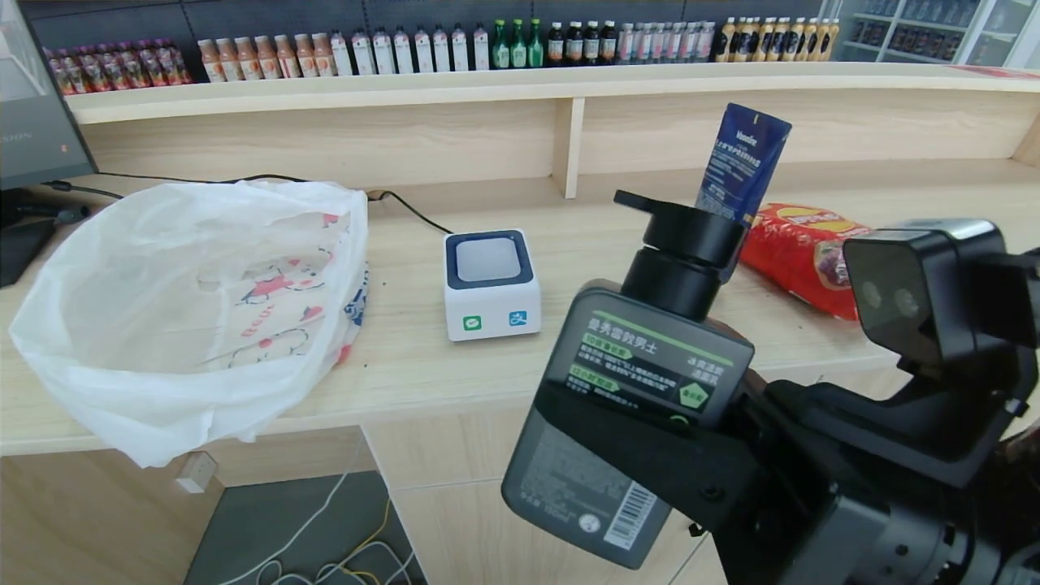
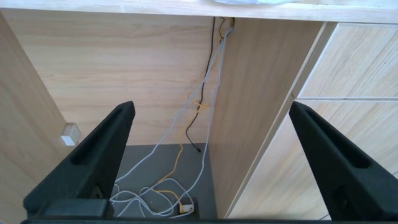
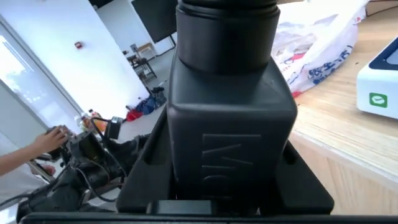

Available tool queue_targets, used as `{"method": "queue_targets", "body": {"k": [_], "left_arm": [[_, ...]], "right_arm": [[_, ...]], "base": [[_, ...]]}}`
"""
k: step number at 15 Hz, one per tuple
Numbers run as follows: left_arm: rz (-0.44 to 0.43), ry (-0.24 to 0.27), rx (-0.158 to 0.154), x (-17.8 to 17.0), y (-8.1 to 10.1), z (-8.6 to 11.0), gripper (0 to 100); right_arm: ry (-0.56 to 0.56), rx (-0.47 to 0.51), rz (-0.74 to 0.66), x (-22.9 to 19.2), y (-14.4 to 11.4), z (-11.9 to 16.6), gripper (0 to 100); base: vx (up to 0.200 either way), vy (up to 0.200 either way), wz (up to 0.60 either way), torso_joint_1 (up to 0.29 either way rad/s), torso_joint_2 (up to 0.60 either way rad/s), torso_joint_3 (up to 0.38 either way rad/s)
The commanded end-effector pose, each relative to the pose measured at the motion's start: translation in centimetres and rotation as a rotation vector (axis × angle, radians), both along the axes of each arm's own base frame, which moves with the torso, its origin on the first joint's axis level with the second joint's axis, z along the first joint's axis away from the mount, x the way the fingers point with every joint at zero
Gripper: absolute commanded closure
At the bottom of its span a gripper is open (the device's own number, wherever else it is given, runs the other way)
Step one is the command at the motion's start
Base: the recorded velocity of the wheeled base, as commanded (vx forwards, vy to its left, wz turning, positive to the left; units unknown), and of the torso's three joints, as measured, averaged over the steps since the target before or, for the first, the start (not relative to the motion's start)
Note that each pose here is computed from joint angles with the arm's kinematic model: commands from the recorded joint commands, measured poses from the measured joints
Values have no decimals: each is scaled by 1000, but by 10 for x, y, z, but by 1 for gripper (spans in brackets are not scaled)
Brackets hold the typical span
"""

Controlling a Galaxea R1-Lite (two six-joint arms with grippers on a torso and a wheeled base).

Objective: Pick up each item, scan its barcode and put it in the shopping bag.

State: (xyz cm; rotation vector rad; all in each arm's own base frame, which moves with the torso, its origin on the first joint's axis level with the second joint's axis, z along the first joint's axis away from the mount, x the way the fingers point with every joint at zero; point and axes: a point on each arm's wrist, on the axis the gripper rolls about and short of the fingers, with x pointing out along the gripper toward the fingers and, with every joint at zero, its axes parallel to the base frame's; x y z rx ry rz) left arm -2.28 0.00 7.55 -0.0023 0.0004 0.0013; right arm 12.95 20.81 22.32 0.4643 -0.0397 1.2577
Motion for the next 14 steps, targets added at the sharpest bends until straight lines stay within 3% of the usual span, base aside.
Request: {"method": "queue_targets", "body": {"k": [1,6,14], "left_arm": [[0,0,-1,0,0,0,0],[0,0,-1,0,0,0,0],[0,0,-1,0,0,0,0]], "right_arm": [[33,10,14,7,13,-1,100],[45,91,73,12,22,7,100],[27,77,140,9,20,-4,100]], "base": [[0,0,0,0,0,0],[0,0,0,0,0,0],[0,0,0,0,0,0]]}}
